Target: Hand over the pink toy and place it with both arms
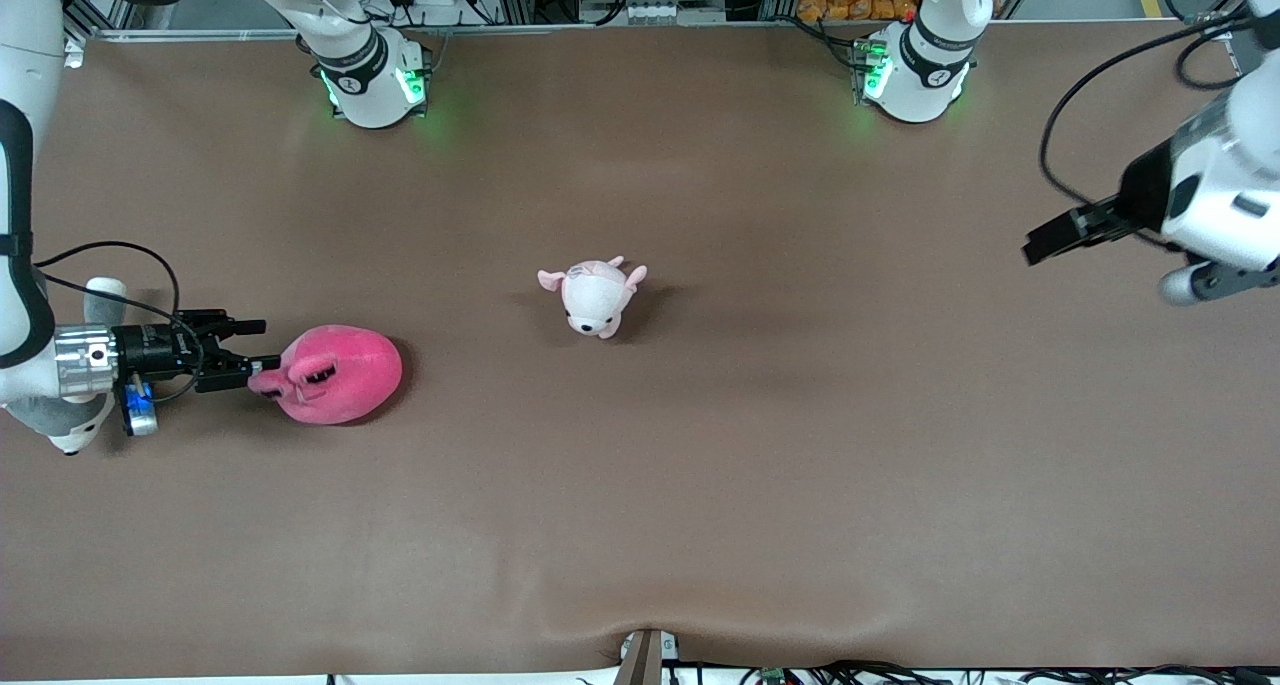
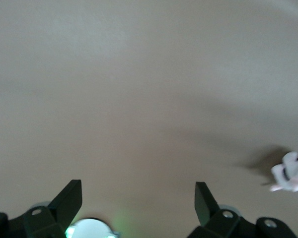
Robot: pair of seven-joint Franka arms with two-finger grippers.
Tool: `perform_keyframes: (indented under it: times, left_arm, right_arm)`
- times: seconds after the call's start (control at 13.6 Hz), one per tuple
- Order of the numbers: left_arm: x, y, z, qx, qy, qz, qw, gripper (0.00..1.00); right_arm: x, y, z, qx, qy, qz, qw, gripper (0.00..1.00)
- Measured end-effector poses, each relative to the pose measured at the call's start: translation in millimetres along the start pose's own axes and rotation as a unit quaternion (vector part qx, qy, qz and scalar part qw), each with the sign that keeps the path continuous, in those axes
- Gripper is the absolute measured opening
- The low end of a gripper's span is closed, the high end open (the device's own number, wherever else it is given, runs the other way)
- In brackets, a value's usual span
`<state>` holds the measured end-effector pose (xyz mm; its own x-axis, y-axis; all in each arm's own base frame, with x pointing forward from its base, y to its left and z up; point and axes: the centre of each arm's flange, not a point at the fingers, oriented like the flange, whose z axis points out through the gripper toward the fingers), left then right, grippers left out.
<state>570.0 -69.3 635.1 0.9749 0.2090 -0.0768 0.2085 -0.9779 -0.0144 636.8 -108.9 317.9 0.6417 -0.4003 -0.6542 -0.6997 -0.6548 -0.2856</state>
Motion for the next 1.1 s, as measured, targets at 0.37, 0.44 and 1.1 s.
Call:
perform_keyframes:
  times: [0.37, 0.44, 1.1]
  left_arm:
    - [-24.7, -21.1, 4.1, 0.012, -0.003, 0.049, 0.999, 1.00]
    - [-30.9, -18.4, 6.5, 0.014, 0.002, 0.052, 0.999, 1.00]
    - [-57.5, -13.9, 4.5, 0.015, 0.022, 0.060, 0.998, 1.00]
  right_arm:
    - [-93.3, -121.7, -20.5, -0.157, 0.115, -0.157, 0.968, 1.00]
    - [-116.4, -137.2, -27.6, -0.177, 0.140, -0.176, 0.958, 1.00]
    - [-241.4, -108.4, -157.1, -0.221, 0.255, -0.317, 0.886, 1.00]
